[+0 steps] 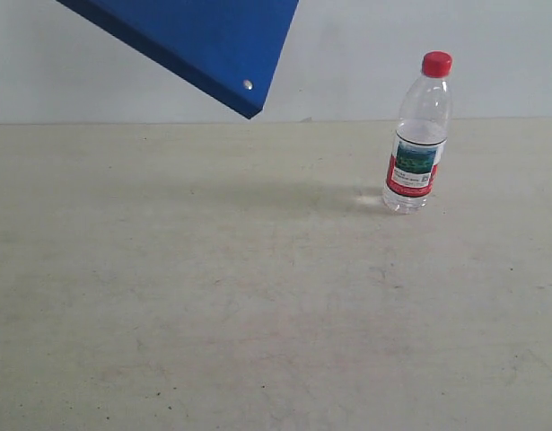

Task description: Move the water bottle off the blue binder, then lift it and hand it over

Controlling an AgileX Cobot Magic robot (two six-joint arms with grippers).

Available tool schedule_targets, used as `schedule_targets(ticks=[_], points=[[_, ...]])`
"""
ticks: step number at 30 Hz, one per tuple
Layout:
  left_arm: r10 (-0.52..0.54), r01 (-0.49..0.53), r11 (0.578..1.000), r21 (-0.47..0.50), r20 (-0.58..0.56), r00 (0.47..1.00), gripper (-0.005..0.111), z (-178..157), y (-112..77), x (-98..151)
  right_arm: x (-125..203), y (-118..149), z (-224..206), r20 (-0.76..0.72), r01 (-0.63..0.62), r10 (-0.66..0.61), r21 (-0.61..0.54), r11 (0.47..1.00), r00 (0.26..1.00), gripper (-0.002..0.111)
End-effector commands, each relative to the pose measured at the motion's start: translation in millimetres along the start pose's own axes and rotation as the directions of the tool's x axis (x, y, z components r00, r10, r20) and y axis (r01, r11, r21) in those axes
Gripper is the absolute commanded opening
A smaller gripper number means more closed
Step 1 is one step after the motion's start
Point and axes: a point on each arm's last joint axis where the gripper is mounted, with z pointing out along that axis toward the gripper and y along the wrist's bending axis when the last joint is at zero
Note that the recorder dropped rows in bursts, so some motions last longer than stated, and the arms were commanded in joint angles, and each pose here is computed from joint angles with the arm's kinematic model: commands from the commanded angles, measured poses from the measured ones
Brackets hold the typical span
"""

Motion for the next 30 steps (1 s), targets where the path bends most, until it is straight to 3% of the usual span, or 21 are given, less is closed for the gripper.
schedule_targets(ticks=[1,8,13,16,19,25,30], points=[[0.020,-0.019,0.999,-0.026,0.012,1.000,0.004,0.4,1.1,-0.1,-1.4,-0.1,-0.5,0.014,-0.005,0.005,0.002,1.000,1.000,0.000],[0.039,-0.039,0.999,-0.029,0.024,0.999,0.004,0.3,1.8,-1.3,-1.4,-0.1,-0.5,0.014,-0.005,0.005,0.002,1.000,1.000,0.000],[0.110,-0.107,0.994,-0.035,0.075,0.991,0.004,0.0,3.4,-6.4,-1.4,-0.1,-0.5,0.014,-0.005,0.005,0.002,1.000,1.000,0.000],[0.117,-0.116,0.993,-0.025,0.037,0.992,0.004,0.1,4.0,-3.1,-1.4,-0.1,-0.5,0.014,-0.005,0.005,0.002,1.000,1.000,0.000],[0.190,-0.189,0.981,-0.040,0.033,0.981,0.004,0.1,5.5,-3.2,-1.4,-0.1,-0.5,0.014,-0.005,0.005,0.002,1.000,1.000,0.000],[0.121,-0.120,0.993,-0.021,0.036,0.992,0.004,0.2,3.9,-3.1,-1.4,-0.1,-0.5,0.014,-0.005,0.005,0.002,1.000,1.000,0.000],[0.121,-0.120,0.993,-0.021,0.036,0.992,0.004,0.2,3.9,-3.1,-1.4,-0.1,-0.5,0.014,-0.005,0.005,0.002,1.000,1.000,0.000]])
